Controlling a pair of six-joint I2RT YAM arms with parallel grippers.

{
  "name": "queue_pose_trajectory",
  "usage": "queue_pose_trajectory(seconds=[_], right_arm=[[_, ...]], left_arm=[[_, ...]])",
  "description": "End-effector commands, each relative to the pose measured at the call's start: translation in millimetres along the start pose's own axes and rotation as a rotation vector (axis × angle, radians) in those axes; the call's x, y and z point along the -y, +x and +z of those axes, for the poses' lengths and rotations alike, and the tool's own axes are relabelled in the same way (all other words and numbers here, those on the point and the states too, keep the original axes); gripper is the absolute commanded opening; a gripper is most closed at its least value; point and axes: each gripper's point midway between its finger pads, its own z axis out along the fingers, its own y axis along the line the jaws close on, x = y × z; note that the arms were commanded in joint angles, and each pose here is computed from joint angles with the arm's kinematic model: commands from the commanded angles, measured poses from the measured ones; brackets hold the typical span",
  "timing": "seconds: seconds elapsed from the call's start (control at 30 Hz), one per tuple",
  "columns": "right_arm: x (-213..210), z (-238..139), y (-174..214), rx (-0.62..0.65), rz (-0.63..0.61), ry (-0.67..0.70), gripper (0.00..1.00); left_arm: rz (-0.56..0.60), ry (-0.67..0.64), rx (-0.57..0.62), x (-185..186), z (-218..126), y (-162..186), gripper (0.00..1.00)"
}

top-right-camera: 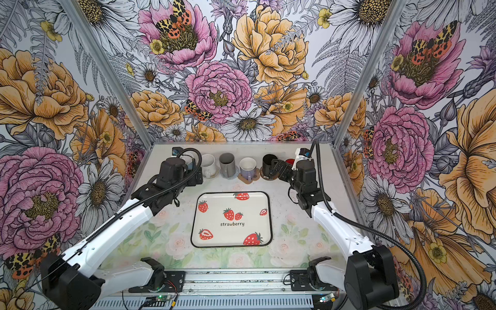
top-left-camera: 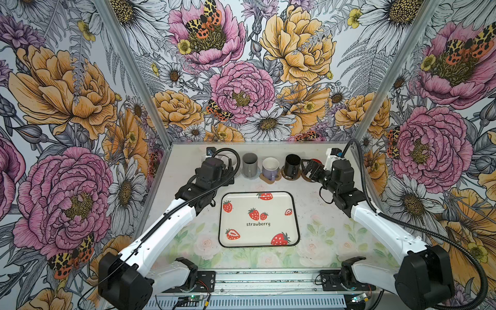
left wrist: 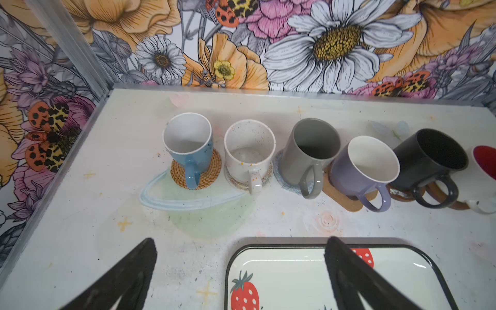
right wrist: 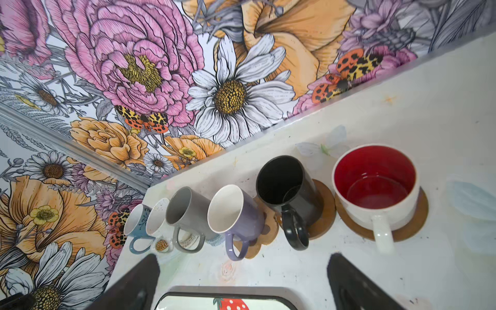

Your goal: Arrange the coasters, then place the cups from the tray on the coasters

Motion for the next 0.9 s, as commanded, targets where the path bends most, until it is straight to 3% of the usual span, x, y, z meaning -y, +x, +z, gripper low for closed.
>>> queue_pose_trajectory(seconds=[0.0, 0.27, 0.47, 0.63, 0.87], right_arm=[[-3, -21, -23, 0.107, -0.082, 0.011, 1.0], [8, -60, -44, 0.237, -0.419, 0.132, 1.0], [52, -73, -33, 0.296, -0.642, 0.318, 1.0], [93, -64, -10, 0.258, -0.683, 0.386, 1.0], [139, -48, 0, 0.241, -0.564, 0.361, 1.0]], left_arm=[[-0.033, -0.074, 0.176, -28, -13, -22, 0.99], [-0.032, -0.189, 0.351, -77, -14, -2, 0.99], [0.032, -0.252, 0.324, -99, 19, 25, 0.99], [0.068, -0.273, 0.289, -110, 50, 45, 0.99], [0.085, -0.193, 0.338, -107, 72, 60, 0.99]])
